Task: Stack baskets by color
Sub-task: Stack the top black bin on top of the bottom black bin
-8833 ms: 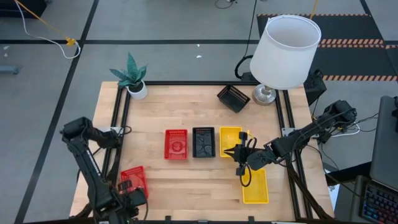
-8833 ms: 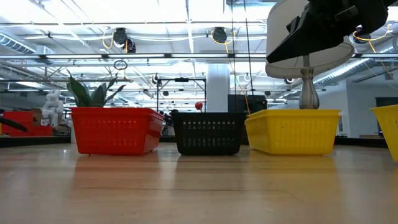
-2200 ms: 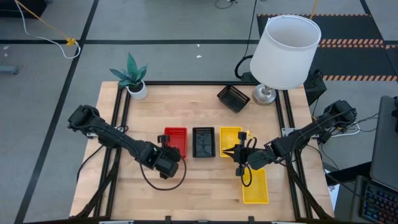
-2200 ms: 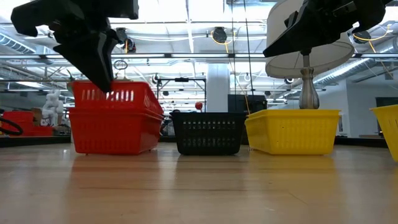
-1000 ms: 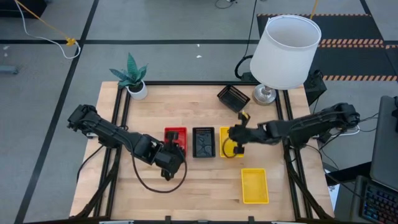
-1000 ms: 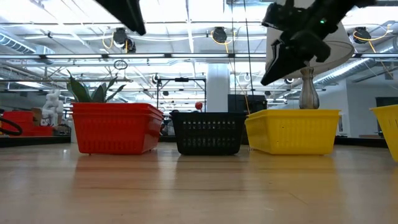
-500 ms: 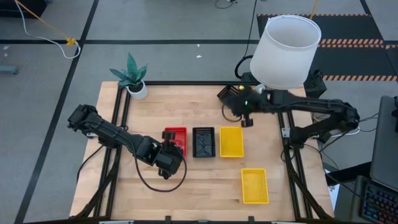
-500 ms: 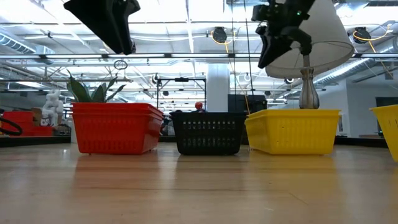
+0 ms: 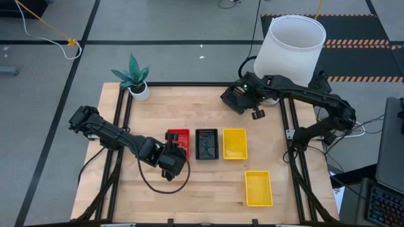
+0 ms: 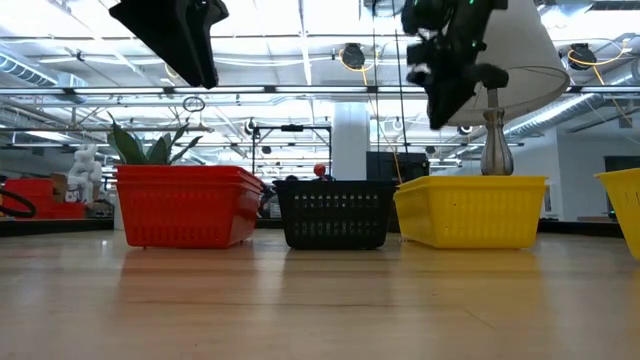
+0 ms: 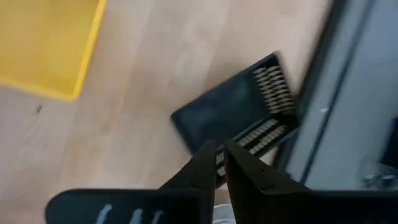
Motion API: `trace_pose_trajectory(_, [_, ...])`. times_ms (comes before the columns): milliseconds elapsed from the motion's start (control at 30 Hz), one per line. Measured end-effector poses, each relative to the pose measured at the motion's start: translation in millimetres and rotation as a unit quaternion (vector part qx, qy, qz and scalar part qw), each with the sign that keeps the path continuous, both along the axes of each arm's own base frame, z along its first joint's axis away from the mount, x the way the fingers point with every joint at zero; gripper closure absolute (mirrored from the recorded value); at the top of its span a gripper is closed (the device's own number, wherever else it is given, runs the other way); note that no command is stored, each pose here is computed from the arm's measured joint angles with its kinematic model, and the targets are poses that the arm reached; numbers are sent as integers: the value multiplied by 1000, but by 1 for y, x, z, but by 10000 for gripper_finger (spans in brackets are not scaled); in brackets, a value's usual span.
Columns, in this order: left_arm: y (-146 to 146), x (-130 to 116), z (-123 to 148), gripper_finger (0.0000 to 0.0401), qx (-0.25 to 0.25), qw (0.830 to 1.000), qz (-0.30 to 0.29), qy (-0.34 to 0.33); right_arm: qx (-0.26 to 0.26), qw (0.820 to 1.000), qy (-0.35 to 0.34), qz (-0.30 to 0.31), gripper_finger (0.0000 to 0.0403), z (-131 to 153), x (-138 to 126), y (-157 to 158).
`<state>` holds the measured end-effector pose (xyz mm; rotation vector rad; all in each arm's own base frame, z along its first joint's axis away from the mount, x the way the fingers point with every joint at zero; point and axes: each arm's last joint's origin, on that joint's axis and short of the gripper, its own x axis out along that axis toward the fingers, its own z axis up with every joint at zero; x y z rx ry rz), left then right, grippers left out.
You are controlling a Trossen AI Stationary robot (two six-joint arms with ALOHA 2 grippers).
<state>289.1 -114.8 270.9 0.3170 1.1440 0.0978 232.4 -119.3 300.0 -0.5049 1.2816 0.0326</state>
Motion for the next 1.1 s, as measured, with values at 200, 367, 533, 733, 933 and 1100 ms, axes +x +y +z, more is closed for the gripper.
trace_pose_trajectory(200, [3, 1, 0, 270, 0, 1000, 4, 0, 51, 995, 84, -14, 350, -31, 5, -20])
trace_pose_trajectory(367, [2, 1, 0, 270, 1, 1000, 2, 0, 69, 991, 116, -25, 329, -52, 11, -33])
trace_pose_trajectory(533, [0, 0, 0, 270, 0, 1000, -2, 1, 83, 987, 138, -27, 314, -70, 19, -41])
trace_pose_trajectory(733, [0, 0, 0, 270, -4, 1000, 4, -1, 94, 982, 162, -19, 297, -87, 26, -45])
trace_pose_trajectory(933, [-4, -2, 0, 270, -7, 1000, 4, -2, 98, 981, 169, -19, 276, -98, 31, -48])
trace_pose_trajectory(1100, [-9, -4, 0, 270, -12, 1000, 6, -5, 102, 979, 174, -19, 261, -101, 31, -48])
